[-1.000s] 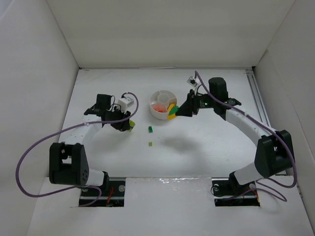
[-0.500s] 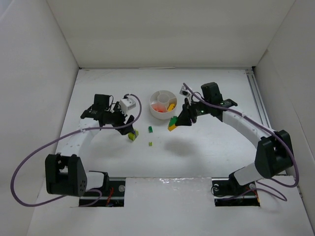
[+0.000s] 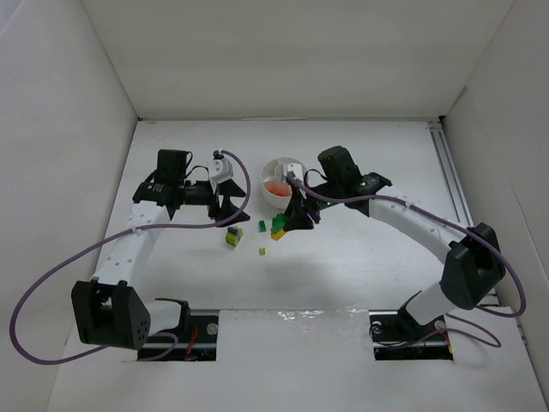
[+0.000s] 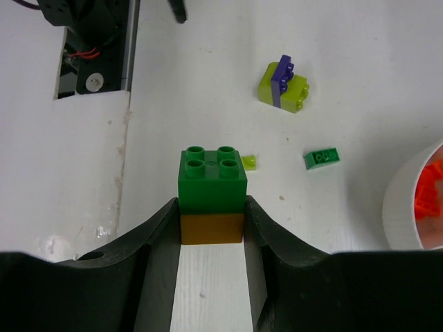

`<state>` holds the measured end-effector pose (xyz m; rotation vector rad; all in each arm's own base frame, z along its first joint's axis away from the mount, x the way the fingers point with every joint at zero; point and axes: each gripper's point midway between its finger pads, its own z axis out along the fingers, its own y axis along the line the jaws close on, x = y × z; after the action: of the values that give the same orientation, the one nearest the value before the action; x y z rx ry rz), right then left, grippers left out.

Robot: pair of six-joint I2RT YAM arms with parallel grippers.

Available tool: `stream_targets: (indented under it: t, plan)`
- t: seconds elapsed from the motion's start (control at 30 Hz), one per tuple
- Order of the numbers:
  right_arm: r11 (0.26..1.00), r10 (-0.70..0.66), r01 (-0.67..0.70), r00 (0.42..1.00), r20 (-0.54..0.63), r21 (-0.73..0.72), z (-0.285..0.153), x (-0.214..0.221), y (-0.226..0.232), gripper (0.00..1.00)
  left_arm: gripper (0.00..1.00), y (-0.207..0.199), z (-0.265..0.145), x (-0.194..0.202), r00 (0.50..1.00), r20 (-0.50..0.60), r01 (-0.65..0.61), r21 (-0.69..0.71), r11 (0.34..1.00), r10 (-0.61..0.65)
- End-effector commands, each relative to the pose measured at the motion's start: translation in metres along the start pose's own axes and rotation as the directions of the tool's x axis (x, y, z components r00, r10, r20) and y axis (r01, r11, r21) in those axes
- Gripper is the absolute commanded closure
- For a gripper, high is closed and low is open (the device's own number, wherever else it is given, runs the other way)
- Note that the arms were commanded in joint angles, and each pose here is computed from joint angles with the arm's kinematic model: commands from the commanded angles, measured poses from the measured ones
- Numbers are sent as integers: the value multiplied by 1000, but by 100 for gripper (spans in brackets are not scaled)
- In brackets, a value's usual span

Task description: Sort the legos into containers by color

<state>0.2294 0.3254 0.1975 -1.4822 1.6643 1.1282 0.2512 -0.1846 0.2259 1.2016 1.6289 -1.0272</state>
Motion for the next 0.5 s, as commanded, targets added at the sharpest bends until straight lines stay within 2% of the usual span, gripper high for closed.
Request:
stream_targets:
  t: [0.0, 0.2, 0.37, 0.4, 0.47]
  plan:
    - [993, -119, 119, 993, 27, 15, 5, -24, -6, 97, 30, -28, 4, -24, 992, 104, -87, 147, 985, 72]
    - [992, -127, 127, 992, 29, 7, 12, -31, -10, 97, 30, -41, 10, -28, 987, 129, -118, 205, 972, 93]
    - [992, -128, 128, 991, 26, -2, 21, -36, -11, 97, 30, -41, 19, -27, 988, 116, -120, 205, 971, 97]
    - [990, -142, 142, 989, 34, 7, 22, -44, -11, 97, 31, -40, 20, -25, 992, 106, -84, 200, 976, 64]
    - [988, -155, 155, 987, 36, 16, 26, -47, -12, 97, 32, -39, 24, -27, 990, 109, -114, 190, 975, 94]
